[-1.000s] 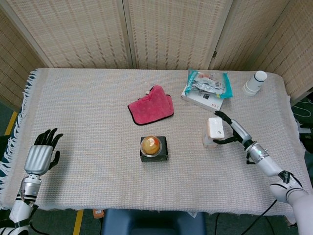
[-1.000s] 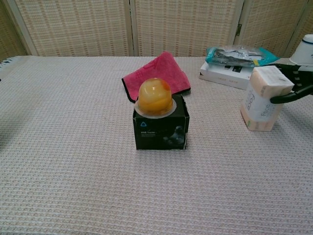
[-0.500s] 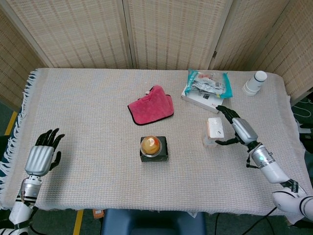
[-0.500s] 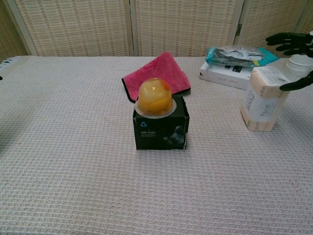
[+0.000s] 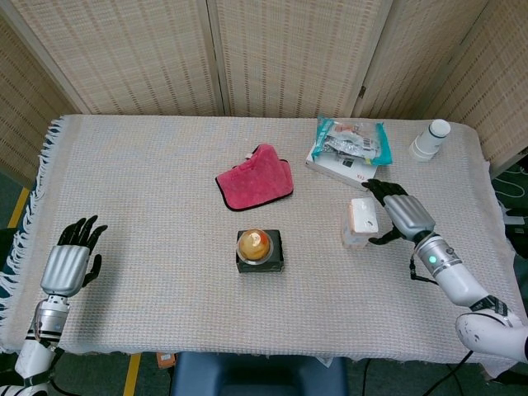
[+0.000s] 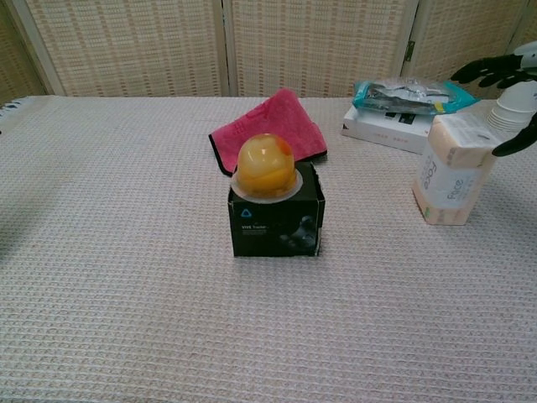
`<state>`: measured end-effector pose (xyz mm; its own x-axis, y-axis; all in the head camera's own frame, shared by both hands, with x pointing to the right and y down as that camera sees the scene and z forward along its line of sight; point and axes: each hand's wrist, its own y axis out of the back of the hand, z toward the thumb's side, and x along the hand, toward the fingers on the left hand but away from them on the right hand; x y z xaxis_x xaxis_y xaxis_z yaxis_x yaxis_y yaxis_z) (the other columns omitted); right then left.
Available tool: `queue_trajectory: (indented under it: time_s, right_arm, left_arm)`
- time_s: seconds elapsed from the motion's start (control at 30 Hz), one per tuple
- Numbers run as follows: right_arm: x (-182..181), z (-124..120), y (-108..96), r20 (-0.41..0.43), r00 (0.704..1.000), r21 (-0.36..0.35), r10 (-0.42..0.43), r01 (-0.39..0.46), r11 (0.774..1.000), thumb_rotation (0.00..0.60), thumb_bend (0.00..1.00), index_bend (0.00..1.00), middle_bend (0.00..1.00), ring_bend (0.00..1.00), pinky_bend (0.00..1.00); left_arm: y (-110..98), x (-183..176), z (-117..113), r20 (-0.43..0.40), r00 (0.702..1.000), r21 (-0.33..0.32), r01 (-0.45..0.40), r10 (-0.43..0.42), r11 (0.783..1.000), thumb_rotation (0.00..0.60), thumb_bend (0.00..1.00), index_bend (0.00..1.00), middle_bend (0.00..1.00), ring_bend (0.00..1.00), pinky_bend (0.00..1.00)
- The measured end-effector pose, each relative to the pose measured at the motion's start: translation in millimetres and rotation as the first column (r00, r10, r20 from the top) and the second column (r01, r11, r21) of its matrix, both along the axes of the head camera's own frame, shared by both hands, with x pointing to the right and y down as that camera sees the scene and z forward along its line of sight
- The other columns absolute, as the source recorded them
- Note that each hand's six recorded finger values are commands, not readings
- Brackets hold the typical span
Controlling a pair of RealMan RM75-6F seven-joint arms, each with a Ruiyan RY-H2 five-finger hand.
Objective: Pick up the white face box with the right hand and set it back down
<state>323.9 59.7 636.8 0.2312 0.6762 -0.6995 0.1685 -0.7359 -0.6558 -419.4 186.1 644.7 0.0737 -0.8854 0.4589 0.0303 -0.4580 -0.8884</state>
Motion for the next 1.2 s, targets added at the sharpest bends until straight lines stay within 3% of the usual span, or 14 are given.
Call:
queue_trajectory:
  time_s: [0.23,0.5,0.63,1.07,1.2]
  right_arm:
    - [-11.2,15.7,-4.5,-0.018,1.000,-0.070,-0.020,0.019,0.997,0.600,0.08,0.00,0.00,0.00,0.00]
    - [-16.2,23.1,-12.8,-0.028,0.999,-0.080,-0.024,0.021,0.997,0.600,0.08,0.04,0.07,0.00,0.00]
    - [-16.6,23.8,-15.0,-0.040,0.999,-0.077,-0.029,0.026,0.997,0.600,0.08,0.12,0.17,0.01,0.00]
    - [-23.3,24.2,-21.6,-0.107,0.993,-0.078,-0.050,0.041,0.996,0.600,0.08,0.29,0.24,0.05,0.00]
    - [-23.0,24.0,-22.3,-0.122,0.991,-0.070,-0.050,0.042,0.997,0.600,0.17,0.34,0.29,0.08,0.00]
  left_arm:
    - [-0.9,-1.2,-0.8,0.002,1.000,0.006,0.006,-0.006,1.000,0.600,0.55,0.16,0.00,0.00,0.11]
    - [-1.1,-4.0,1.7,0.012,1.000,-0.002,0.011,-0.011,1.000,0.600,0.55,0.16,0.00,0.00,0.11]
    - [-1.4,-3.4,1.6,0.009,1.000,-0.001,0.011,-0.011,1.000,0.600,0.55,0.16,0.00,0.00,0.11]
    - [-2.1,-4.0,0.6,0.005,1.000,0.005,0.012,-0.012,1.000,0.600,0.55,0.16,0.00,0.00,0.11]
    - [-2.0,-4.0,0.0,0.005,1.000,0.008,0.011,-0.011,1.000,0.600,0.55,0.16,0.00,0.00,0.11]
